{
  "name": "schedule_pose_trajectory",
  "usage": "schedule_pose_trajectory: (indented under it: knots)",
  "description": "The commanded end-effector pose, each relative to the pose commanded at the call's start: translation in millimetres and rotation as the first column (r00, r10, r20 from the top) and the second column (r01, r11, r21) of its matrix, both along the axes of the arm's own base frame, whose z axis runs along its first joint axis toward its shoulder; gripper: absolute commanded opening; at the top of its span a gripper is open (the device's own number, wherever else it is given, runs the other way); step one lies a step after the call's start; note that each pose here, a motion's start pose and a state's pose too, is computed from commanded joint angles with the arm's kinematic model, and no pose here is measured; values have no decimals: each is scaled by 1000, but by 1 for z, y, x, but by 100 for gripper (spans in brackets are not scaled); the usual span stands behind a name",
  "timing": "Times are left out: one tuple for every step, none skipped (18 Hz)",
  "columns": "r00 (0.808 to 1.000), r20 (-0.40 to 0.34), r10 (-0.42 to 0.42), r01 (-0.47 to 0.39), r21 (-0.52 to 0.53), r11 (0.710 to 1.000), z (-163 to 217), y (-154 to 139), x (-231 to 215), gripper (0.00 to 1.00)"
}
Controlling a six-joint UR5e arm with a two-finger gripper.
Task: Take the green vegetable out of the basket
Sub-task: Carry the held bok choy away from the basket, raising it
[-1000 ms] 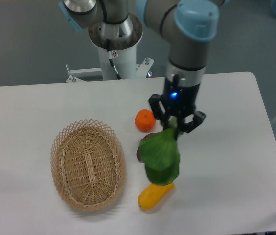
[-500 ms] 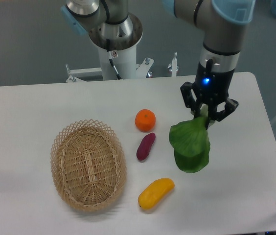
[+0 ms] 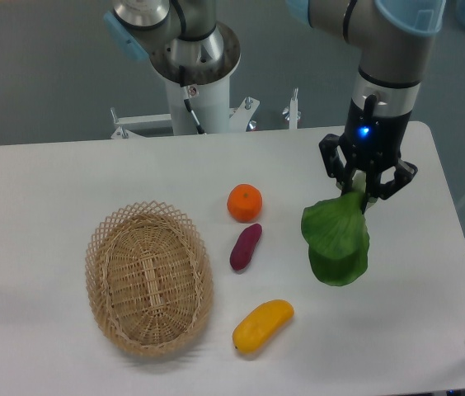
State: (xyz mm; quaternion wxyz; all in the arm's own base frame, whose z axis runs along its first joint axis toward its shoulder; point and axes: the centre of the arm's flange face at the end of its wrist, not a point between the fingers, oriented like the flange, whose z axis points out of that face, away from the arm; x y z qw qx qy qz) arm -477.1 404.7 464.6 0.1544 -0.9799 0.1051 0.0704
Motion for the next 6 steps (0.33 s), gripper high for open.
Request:
schedule_pose_trajectory:
  knots:
    - [1000,-5,0,0,2,1000,2,-1,-1,37]
    - [1000,-3,2,-2,1,1000,2,-2,-1,37]
    - [1000,-3,5,-5,1,1000,3,-3,-2,37]
    - [1000,-2,5,-5,1,1000,2,-3,-2,37]
    - [1000,0,5,-5,0,1000,2,-4,-1,37]
    - [1000,0,3,-3,0,1000,2,-3,0,37]
